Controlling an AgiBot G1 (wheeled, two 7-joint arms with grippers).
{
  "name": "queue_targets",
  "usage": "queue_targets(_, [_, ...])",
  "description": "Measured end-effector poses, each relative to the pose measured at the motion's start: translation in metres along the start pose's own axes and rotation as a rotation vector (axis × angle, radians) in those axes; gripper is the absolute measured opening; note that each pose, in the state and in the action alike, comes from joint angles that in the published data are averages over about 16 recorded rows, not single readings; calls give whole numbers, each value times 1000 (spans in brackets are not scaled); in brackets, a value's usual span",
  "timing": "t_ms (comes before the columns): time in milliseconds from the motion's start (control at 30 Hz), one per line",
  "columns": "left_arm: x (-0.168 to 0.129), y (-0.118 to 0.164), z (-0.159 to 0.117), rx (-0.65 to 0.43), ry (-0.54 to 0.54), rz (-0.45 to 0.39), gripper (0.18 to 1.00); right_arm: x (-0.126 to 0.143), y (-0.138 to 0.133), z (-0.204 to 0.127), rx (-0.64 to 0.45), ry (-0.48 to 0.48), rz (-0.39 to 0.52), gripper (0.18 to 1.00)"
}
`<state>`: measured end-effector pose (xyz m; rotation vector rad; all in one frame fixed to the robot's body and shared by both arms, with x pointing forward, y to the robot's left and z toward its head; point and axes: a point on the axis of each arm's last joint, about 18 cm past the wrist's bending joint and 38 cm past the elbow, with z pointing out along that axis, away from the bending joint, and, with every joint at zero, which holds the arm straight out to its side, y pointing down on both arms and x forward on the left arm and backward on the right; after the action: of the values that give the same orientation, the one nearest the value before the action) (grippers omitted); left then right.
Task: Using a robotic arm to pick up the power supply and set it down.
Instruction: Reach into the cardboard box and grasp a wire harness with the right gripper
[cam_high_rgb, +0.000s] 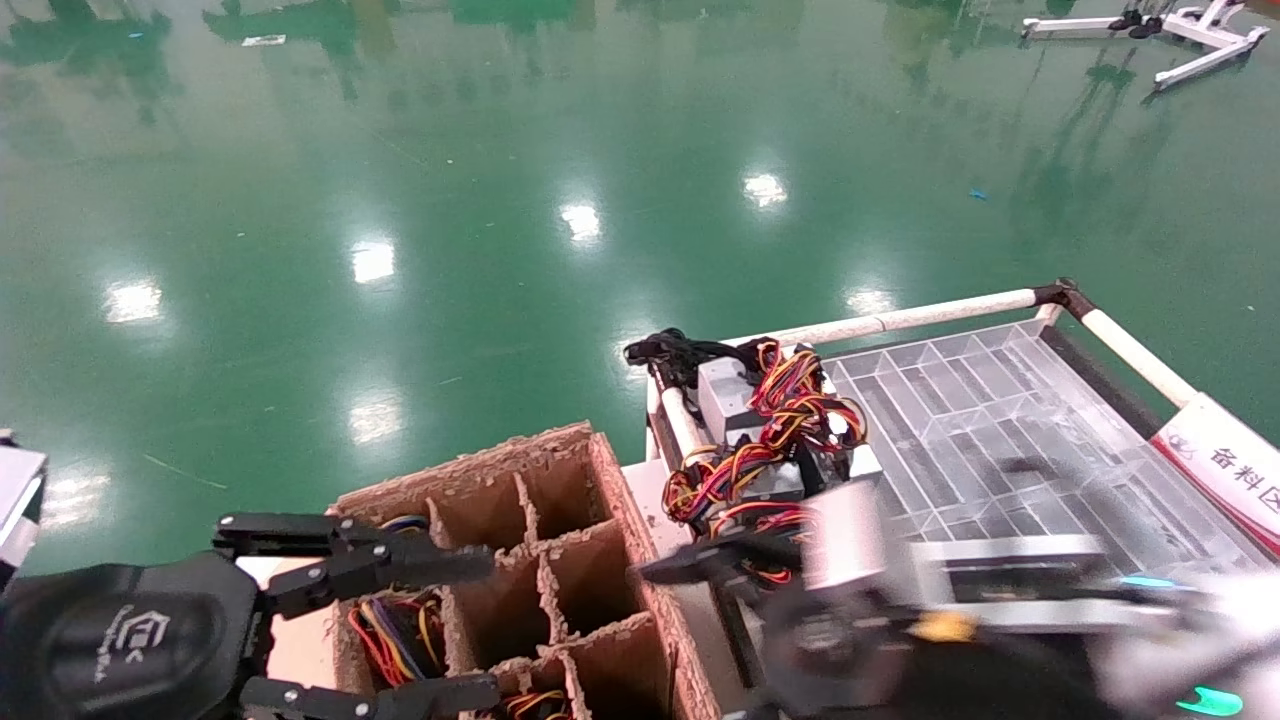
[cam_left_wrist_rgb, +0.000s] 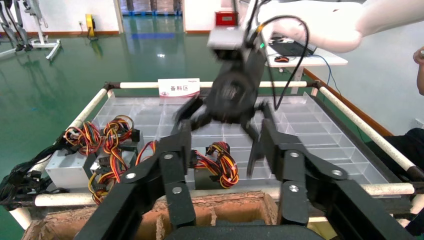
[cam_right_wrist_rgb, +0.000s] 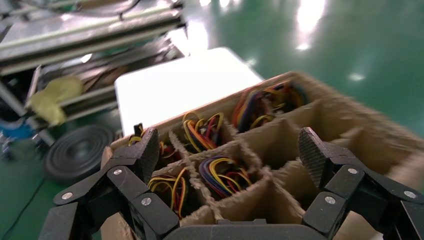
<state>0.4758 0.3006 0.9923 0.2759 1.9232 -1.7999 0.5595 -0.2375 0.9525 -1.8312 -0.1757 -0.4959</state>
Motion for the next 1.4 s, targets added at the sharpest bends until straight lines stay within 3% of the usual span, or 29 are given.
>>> queue_targets(400, [0,0,0,0,0,0,368,31,9,91,-209,-156,-65,1001])
queue_targets(800, [0,0,0,0,0,0,224,43,6,127,-352,-241,-153,993])
queue_targets(1067, [0,0,0,0,0,0,204,46,7,131,-394,-255,-166,955])
queue_targets(1400, [0,0,0,0,0,0,276,48,9,134,-418,-258,-175,824])
